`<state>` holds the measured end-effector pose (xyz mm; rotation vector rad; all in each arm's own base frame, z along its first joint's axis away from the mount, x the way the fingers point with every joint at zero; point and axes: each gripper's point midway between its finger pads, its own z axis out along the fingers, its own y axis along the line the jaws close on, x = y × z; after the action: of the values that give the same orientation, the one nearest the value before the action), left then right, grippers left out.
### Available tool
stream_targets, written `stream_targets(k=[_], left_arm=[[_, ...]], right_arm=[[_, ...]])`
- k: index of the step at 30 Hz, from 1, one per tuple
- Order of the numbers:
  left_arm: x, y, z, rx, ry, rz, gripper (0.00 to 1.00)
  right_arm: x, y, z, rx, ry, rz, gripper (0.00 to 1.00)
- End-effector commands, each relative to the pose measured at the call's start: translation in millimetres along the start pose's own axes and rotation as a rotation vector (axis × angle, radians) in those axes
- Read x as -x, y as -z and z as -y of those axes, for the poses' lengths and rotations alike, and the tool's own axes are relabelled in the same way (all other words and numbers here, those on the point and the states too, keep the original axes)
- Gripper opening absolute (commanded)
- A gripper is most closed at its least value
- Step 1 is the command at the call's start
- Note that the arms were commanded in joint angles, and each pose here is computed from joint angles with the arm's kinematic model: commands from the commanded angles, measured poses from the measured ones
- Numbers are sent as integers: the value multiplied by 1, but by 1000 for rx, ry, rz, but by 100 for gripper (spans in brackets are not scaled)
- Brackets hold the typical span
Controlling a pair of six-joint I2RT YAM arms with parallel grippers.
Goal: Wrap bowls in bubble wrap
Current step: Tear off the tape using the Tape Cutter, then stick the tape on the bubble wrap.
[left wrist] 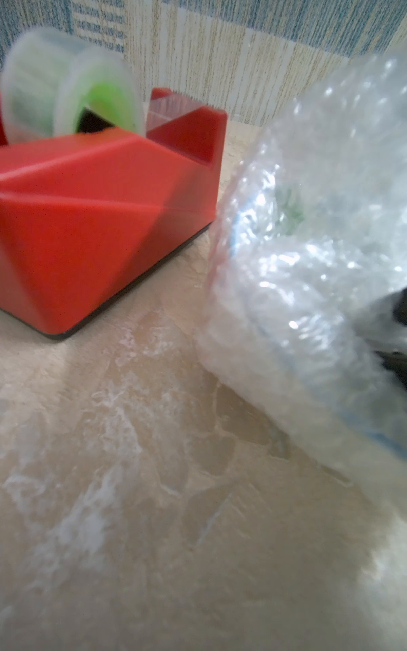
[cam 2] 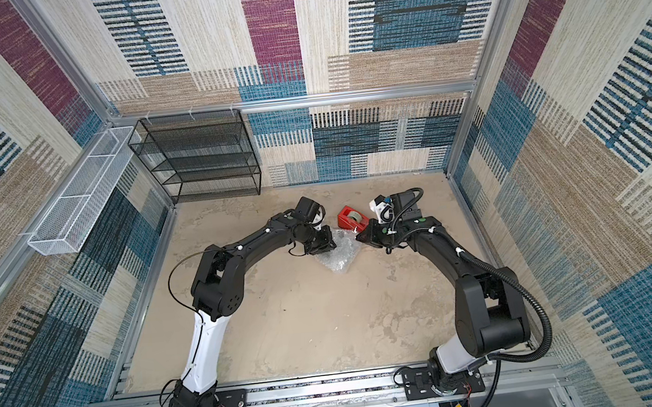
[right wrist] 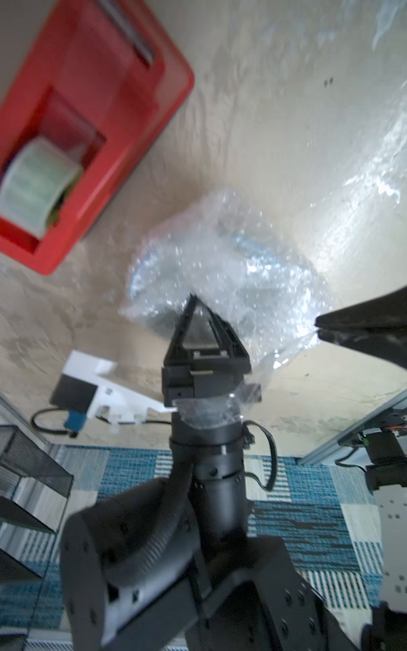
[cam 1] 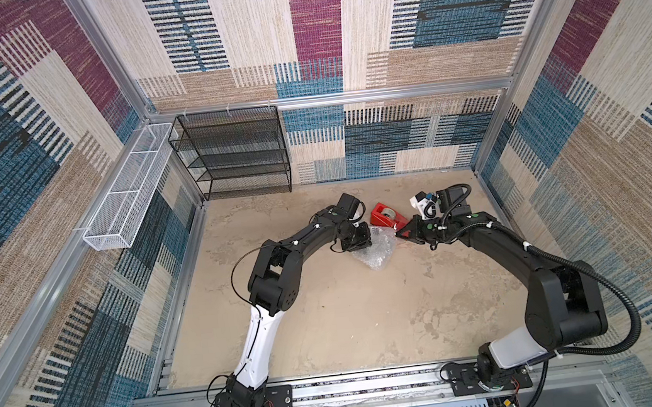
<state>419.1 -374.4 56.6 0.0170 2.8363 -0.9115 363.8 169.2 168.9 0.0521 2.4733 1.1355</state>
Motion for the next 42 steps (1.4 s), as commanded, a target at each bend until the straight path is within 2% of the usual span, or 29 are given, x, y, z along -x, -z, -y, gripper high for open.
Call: stream_targets(k=[1, 8, 13, 28, 42], left_arm=[[-5, 1, -4, 20, 13, -20, 17], [-5, 2, -3, 18, 11, -18, 17], [-3, 2, -1, 12, 15, -16, 17], [-3, 1, 2, 6, 9, -11, 17], [-2, 2, 4, 4, 7, -5, 17]], right_arm=[[3, -3, -11, 65, -5, 3, 0], [-1, -19, -9, 94, -64, -10, 0], [-8, -33, 0, 63, -109, -32, 0], [-17, -69, 14, 17, -147, -73, 0], [-18, -90, 24, 34, -161, -122, 0]])
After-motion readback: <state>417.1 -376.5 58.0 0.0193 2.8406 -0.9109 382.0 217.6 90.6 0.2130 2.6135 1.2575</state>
